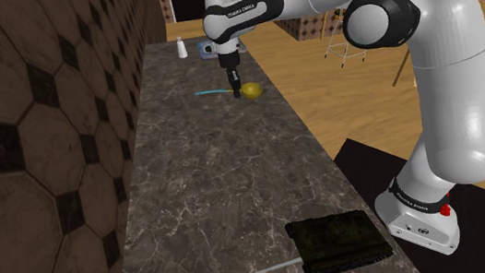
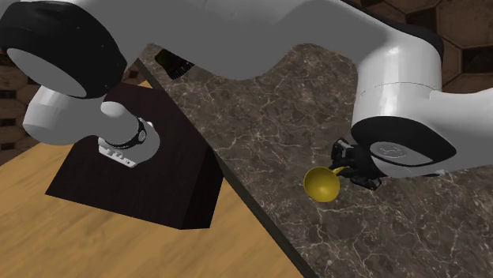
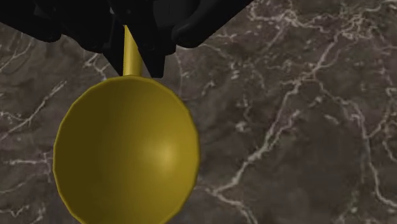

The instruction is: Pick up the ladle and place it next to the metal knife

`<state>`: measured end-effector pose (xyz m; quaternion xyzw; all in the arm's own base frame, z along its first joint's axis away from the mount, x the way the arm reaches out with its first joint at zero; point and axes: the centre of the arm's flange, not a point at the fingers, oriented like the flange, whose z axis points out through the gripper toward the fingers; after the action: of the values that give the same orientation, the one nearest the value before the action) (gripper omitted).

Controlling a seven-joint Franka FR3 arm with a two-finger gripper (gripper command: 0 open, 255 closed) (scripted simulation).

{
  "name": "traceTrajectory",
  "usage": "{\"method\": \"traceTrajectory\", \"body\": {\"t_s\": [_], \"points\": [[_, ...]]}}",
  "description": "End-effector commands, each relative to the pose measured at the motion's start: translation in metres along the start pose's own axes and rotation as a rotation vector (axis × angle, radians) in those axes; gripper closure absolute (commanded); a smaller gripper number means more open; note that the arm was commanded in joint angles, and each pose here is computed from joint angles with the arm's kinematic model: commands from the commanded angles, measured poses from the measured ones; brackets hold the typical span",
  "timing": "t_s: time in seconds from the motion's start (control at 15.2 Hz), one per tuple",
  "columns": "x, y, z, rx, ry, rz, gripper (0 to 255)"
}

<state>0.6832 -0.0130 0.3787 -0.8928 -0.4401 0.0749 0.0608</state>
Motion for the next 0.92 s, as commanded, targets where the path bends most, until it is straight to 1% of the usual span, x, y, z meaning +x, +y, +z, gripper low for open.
{"method": "traceTrajectory", "body": {"t_s": [0.0, 0.86], "points": [[-0.002, -0.002, -0.01, 0.0, 0.0, 0.0, 255], [-0.007, -0.014, -0.076, 0.0, 0.0, 0.0, 255]]}}
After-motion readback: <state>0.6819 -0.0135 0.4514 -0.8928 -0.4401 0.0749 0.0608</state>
